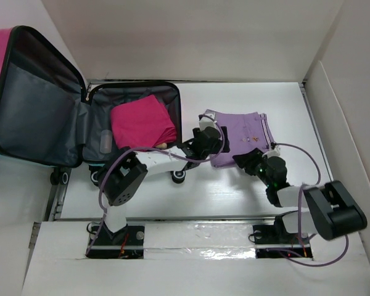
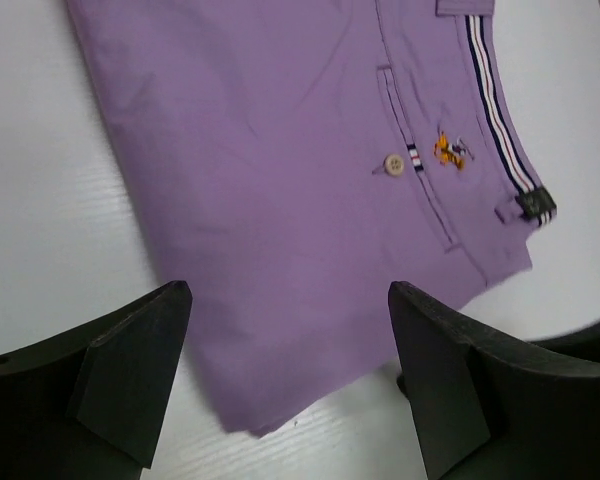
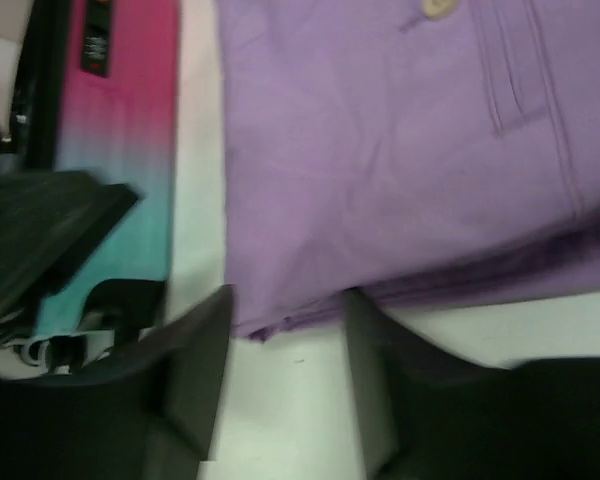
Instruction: Pack the luggage
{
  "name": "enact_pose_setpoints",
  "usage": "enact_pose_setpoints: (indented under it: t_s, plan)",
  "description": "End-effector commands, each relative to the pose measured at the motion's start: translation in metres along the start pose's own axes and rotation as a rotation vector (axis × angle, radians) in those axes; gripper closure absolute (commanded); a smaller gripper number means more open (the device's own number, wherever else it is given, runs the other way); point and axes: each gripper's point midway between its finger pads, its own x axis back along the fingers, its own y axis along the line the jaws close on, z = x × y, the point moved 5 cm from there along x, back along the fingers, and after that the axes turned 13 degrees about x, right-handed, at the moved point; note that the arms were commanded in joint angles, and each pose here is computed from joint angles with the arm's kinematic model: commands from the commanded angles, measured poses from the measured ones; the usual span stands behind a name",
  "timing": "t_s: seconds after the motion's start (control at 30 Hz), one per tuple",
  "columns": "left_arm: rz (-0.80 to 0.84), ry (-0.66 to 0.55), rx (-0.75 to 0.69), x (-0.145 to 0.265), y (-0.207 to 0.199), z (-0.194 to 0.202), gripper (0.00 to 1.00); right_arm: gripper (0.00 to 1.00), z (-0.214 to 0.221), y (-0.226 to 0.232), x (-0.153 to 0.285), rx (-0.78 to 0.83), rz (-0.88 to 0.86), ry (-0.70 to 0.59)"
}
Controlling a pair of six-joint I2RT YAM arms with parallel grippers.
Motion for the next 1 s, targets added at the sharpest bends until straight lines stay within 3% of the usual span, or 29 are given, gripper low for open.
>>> enact_pose_setpoints:
  t_s: [0.0,0.07,0.1,0.13,0.2,0.3,0.33,0.37,0.43,0.6,0.97]
  plan:
    - [-0.028,-0.044,0.039,-0.013,-0.011,-0.013,0.22,0.42,-0.026,0.022,0.008,0.023,-0.018,-0.159]
    - [-0.048,-0.037,0.034,-0.023,-0.009,-0.013,0.22,0.21,-0.030,0.016,0.014,0.062,0.044,-0.158]
    - [-0.078,-0.030,0.033,-0.027,-0.001,-0.014,0.22,0.17,-0.053,0.031,0.021,0.111,0.018,-0.220]
    - [-0.099,-0.029,0.041,-0.032,0.007,-0.015,0.22,0.14,-0.047,0.017,0.026,0.129,0.124,-0.164]
    - [-0.121,-0.032,0.048,-0.034,0.017,-0.015,0.22,0.12,-0.066,0.023,0.038,0.202,0.154,-0.220]
    - [-0.155,-0.063,0.046,-0.037,0.030,-0.023,0.22,0.22,-0.086,0.032,0.061,0.241,0.153,-0.315]
    - [-0.170,-0.063,0.037,-0.039,0.033,-0.021,0.22,0.30,-0.098,0.041,0.070,0.251,0.127,-0.361]
    - [-0.174,-0.076,0.039,-0.042,0.032,-0.029,0.22,0.46,-0.101,0.044,0.073,0.266,0.116,-0.367]
    - [-0.215,-0.057,0.023,-0.051,0.042,-0.025,0.22,0.53,-0.104,0.049,0.077,0.306,0.101,-0.367]
    - [-0.195,0.027,0.042,-0.078,0.054,-0.036,0.24,0.53,-0.108,0.061,0.076,0.365,0.044,-0.342]
    - [-0.186,0.154,-0.007,-0.113,0.049,-0.003,0.31,0.49,-0.114,0.095,0.068,0.391,-0.052,-0.345]
